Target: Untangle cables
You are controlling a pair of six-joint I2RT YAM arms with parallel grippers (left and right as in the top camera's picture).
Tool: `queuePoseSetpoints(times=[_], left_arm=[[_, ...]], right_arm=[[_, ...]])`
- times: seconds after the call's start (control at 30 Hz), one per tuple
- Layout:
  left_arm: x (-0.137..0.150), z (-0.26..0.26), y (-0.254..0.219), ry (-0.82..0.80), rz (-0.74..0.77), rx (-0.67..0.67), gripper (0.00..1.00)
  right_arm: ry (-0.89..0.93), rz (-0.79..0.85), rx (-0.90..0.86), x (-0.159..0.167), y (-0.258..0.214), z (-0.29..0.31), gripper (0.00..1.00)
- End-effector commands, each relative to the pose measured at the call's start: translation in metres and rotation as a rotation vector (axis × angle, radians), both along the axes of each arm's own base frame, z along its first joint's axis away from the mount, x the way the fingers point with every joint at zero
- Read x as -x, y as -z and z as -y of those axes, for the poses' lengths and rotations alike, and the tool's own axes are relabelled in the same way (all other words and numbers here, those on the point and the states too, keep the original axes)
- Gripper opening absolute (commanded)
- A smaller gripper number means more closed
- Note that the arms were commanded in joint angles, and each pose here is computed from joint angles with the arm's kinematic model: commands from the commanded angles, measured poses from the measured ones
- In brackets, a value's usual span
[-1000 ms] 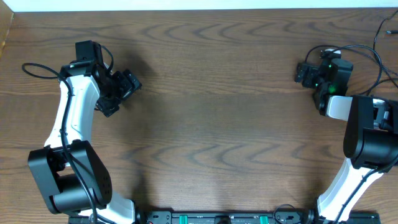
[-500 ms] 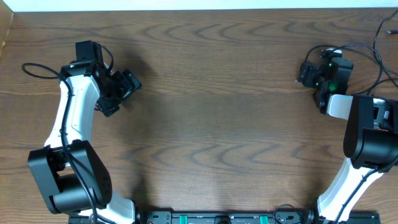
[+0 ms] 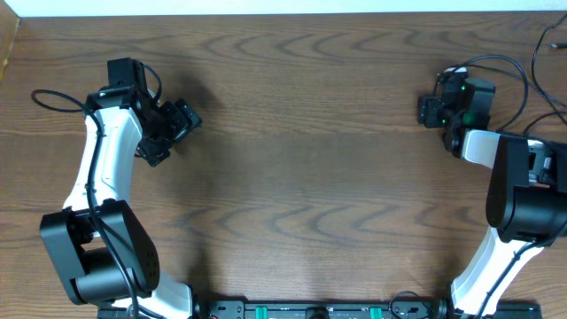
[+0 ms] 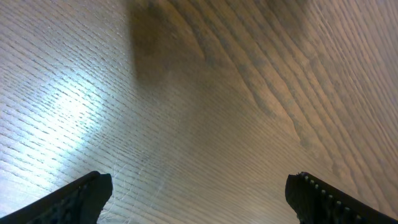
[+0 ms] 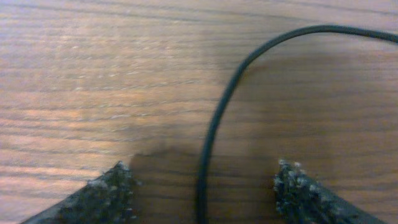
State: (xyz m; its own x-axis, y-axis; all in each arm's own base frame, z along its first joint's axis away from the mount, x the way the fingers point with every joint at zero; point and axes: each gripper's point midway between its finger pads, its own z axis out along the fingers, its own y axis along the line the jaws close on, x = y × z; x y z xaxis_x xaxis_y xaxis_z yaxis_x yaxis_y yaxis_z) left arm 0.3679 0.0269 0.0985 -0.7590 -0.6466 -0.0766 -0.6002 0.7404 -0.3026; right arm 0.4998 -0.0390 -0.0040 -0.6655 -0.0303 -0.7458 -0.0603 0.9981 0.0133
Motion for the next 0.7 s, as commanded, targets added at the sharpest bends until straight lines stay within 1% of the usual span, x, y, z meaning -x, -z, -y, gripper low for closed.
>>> queuePoseSetpoints(times=[0.0,0.07,0.1,0.13,0.17,0.2,0.33,0.37,0.57,0.67], left_arm=[[0.001,-0.001,0.003,-0.003,-0.011,-0.004,0.94],[0.001,-0.001,0.003,-0.003,-0.011,-0.004,0.94],[0.001,-0.001,0.003,-0.003,-0.011,-0.004,0.94],[0.001,-0.001,0.003,-0.003,-0.011,-0.004,0.94],[0.001,-0.001,0.003,-0.003,-0.011,-0.004,0.94],[0.001,-0.001,0.003,-0.003,-0.011,-0.004,0.94],[0.001,-0.001,0.003,-0.003,-0.011,-0.004,0.94],[0.001,-0.001,0.003,-0.003,-0.011,-0.004,0.94],[0.001,-0.001,0.003,-0.003,-0.011,-0.004,0.94],[0.001,-0.001,0.003,-0.003,-0.011,-0.004,0.94]], right_arm=[[-0.019,-0.242,0.069,0.053,0.072,-0.003,0.62],[-0.010,-0.261,0.062,0.057,0.074,-0.003,0.49],[0.002,-0.265,0.053,0.058,0.075,-0.002,0.45],[0.007,-0.270,0.048,0.059,0.075,-0.002,0.36],[0.007,-0.273,0.048,0.060,0.076,-0.002,0.33],[0.007,-0.279,0.047,0.061,0.077,-0.002,0.26],[0.009,-0.306,0.044,0.067,0.080,-0.002,0.04],[0.020,-0.310,0.038,0.067,0.081,-0.001,0.01],[0.183,-0.346,-0.046,0.075,0.083,0.013,0.01],[0.265,-0.384,-0.095,0.086,0.085,0.023,0.01]])
